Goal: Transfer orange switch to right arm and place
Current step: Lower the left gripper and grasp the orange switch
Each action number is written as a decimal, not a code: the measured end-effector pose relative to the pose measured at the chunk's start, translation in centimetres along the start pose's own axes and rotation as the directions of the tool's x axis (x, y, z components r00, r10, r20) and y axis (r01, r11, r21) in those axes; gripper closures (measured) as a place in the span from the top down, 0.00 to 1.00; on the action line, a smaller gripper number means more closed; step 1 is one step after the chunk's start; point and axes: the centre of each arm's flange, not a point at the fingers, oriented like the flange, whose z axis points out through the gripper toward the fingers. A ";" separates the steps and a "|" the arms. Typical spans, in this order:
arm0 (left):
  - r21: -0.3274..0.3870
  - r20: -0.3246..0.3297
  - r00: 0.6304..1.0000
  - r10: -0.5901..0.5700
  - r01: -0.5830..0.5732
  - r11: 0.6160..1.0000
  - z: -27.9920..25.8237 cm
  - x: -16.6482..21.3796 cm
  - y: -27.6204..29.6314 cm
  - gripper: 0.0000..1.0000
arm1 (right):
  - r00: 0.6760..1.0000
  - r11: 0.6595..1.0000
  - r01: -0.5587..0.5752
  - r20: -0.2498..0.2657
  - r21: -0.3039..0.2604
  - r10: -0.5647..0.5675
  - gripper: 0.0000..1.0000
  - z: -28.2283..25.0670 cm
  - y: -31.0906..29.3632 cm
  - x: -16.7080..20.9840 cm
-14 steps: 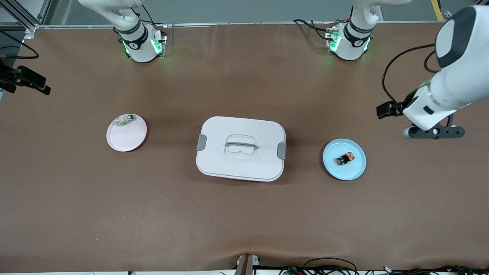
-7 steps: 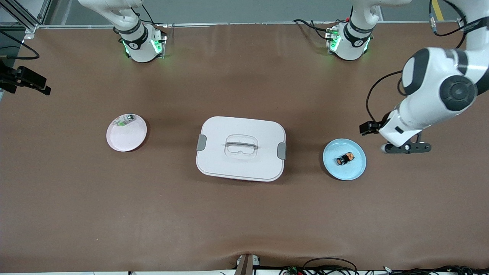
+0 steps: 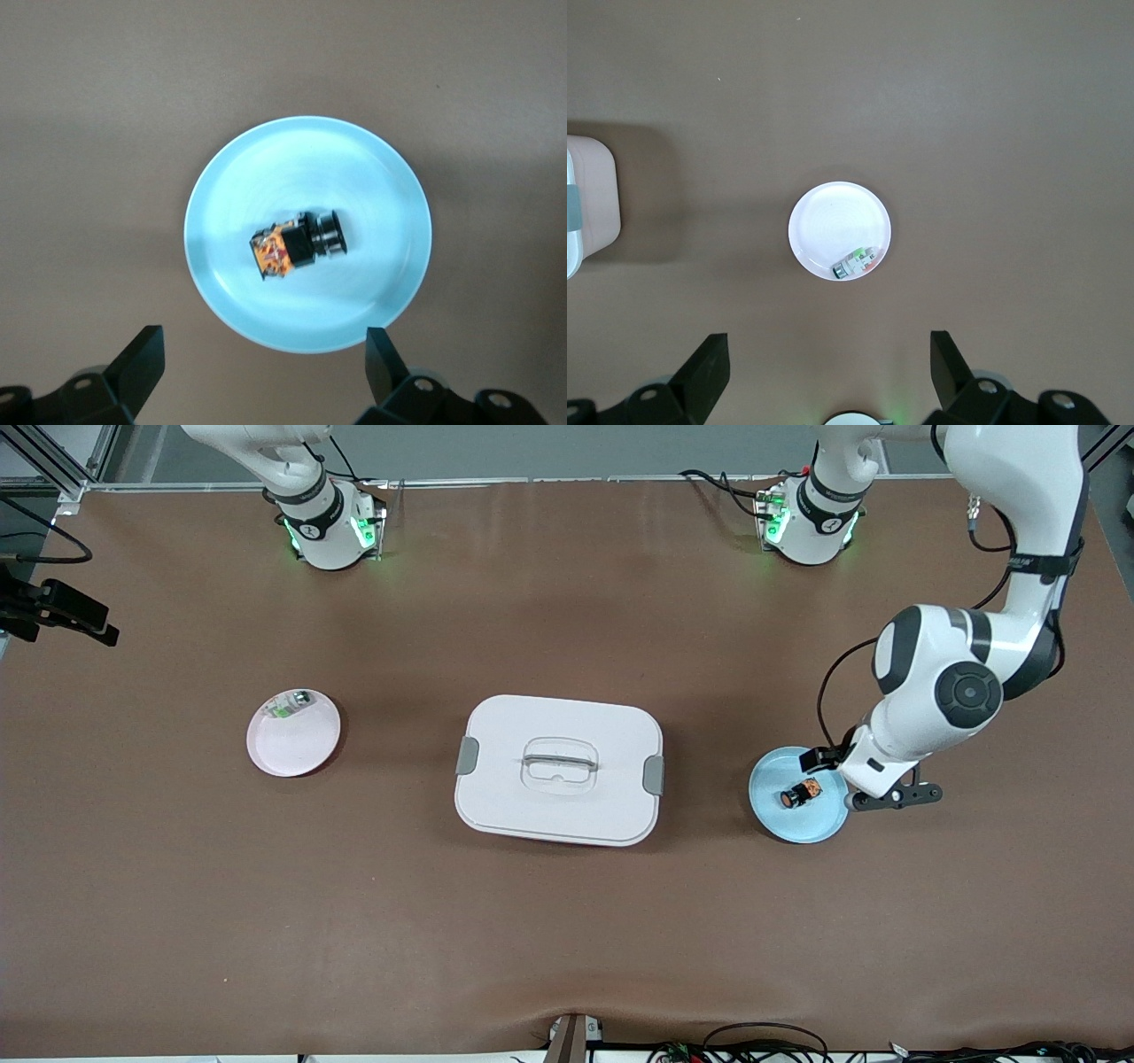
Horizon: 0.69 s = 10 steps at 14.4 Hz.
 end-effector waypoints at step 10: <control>-0.040 -0.076 0.992 -0.098 0.095 0.995 7.0 0.0 1.1 1.00 | 1.000 1.000 0.000 0.000 0.000 0.000 1.00 0.0 0.0 0.0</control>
